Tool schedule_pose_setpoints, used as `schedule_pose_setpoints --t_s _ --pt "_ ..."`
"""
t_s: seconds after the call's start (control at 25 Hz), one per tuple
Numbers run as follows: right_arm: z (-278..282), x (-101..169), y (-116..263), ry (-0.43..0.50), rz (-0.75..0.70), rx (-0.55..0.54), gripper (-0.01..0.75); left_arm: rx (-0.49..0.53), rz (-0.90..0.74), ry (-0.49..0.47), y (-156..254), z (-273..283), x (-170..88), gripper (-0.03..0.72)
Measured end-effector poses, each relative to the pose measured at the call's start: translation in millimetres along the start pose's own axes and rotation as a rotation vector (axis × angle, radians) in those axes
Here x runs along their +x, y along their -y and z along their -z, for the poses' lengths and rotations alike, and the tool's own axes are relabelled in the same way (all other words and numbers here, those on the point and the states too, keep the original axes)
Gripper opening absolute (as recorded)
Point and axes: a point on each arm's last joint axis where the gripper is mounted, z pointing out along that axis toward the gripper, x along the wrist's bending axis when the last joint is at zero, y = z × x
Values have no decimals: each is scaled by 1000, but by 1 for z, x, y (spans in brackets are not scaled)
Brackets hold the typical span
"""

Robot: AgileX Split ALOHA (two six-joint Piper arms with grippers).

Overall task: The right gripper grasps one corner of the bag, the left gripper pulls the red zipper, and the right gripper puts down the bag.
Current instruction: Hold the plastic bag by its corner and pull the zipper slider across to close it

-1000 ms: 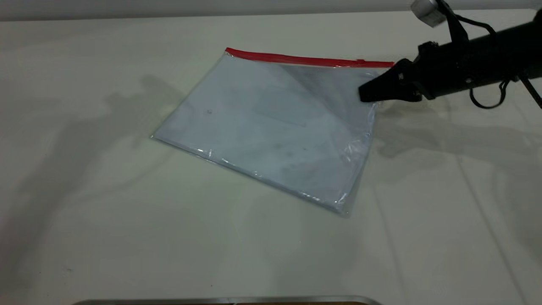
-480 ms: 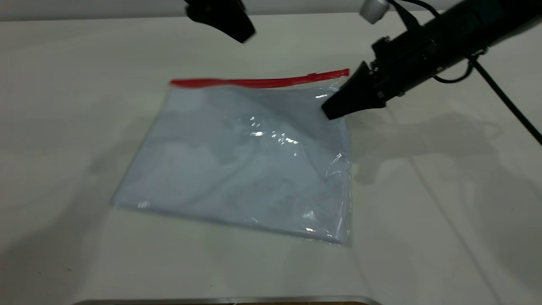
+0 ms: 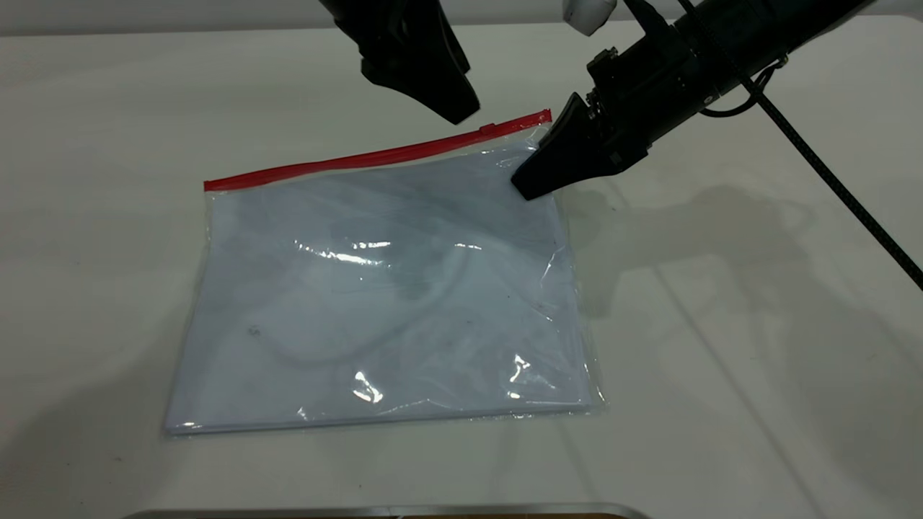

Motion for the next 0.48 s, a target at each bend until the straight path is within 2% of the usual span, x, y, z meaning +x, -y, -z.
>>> schedule_pose_setpoints --t_s 0.48 --pt "0 1 -1 -8 -2 -3 33 -106 58 31 5 -24 4 533"
